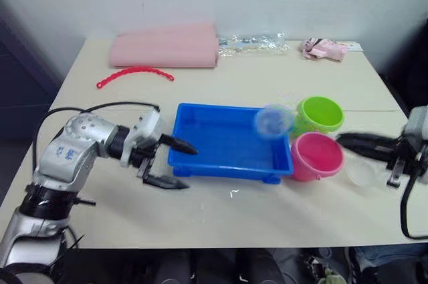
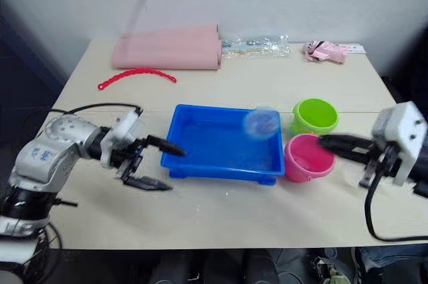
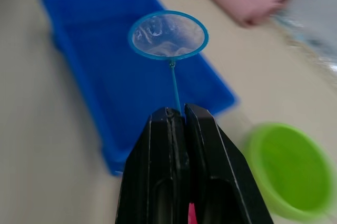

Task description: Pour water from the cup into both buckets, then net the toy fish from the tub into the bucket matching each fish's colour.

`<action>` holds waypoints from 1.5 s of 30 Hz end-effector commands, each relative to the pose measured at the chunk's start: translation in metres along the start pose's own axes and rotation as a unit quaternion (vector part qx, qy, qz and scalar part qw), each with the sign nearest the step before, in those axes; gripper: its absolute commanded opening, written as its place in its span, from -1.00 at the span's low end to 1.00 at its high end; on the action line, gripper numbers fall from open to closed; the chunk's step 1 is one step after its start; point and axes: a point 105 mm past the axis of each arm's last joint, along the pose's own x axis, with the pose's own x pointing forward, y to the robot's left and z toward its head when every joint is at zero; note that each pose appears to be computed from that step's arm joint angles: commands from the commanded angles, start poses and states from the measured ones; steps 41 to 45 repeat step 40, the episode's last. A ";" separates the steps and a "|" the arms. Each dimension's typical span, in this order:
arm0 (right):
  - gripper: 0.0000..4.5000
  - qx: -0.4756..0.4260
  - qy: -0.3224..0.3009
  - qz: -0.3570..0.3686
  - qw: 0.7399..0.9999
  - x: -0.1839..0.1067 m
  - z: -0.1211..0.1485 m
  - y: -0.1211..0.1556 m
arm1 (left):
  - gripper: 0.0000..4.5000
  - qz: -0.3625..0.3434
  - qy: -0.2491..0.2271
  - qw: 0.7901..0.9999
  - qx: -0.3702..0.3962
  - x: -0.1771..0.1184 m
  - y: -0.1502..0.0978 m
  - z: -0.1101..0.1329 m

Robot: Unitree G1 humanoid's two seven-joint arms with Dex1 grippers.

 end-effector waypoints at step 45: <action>0.98 0.093 0.176 -0.075 0.977 -0.091 -0.081 0.039 | 1.00 0.075 0.021 0.995 -0.063 -0.064 0.004 -0.016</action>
